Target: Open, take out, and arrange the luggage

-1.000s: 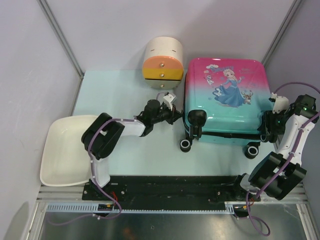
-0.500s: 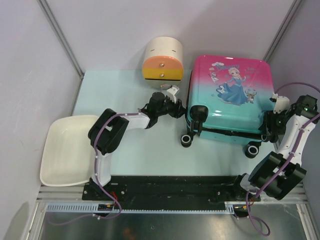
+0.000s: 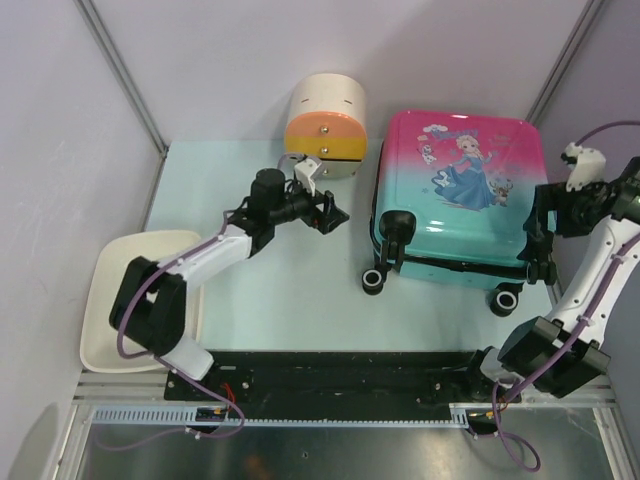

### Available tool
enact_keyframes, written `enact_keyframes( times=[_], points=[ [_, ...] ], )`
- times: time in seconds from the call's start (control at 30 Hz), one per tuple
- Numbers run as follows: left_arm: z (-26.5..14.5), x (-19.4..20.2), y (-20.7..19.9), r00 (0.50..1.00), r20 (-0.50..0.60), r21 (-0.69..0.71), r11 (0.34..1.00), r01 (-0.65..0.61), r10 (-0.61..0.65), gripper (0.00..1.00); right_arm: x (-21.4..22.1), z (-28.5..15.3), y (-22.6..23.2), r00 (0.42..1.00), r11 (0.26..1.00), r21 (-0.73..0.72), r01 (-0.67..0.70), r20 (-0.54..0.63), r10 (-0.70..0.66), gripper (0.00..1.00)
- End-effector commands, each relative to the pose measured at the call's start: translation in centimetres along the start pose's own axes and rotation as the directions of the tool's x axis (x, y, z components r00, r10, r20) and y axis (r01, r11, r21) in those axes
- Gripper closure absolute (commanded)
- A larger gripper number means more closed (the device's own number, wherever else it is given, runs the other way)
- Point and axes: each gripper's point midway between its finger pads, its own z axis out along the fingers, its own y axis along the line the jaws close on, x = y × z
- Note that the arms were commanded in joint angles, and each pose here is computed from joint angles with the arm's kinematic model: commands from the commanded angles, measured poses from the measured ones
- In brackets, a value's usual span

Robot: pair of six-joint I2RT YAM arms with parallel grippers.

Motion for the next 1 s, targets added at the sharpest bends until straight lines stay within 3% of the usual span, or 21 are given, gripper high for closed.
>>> enact_keyframes(
  times=[0.0, 0.2, 0.43, 0.7, 0.87, 0.97],
  points=[
    [-2.3, -0.3, -2.1, 0.996, -0.086, 0.054, 0.999, 0.005, 0.0, 0.0, -3.3, 0.8, -1.1, 0.987, 0.992, -0.001, -0.124, 0.099, 0.123, 0.13],
    [-3.6, -1.8, -3.6, 0.996, -0.091, 0.091, 0.995, 0.03, -0.021, 0.0, -4.0, 4.3, -3.4, 0.978, 0.981, 0.013, -0.191, 0.082, 0.19, 0.12],
    [-4.2, -2.5, -3.3, 0.995, -0.101, 0.06, 0.998, -0.003, 0.009, 0.0, 1.4, 6.5, -0.3, 0.965, 0.963, -0.086, -0.256, -0.09, 0.248, 0.11],
    [-5.7, -4.5, -1.2, 0.998, -0.053, -0.036, 0.999, 0.026, -0.028, 0.0, 7.4, 5.2, 4.7, 0.94, 0.94, -0.19, -0.282, -0.25, 0.231, 0.17],
    [-6.4, -5.9, -1.5, 1.0, -0.024, -0.032, 0.999, -0.002, 0.001, 0.0, 8.4, 3.3, 7.5, 0.949, 0.93, -0.273, -0.247, -0.262, 0.176, 0.21],
    [-5.6, -6.8, -1.6, 0.999, -0.014, -0.017, 0.999, 0.043, -0.043, 0.0, 9.1, 2.2, 9.5, 0.95, 0.909, -0.341, -0.24, -0.274, 0.148, 0.24]
  ],
)
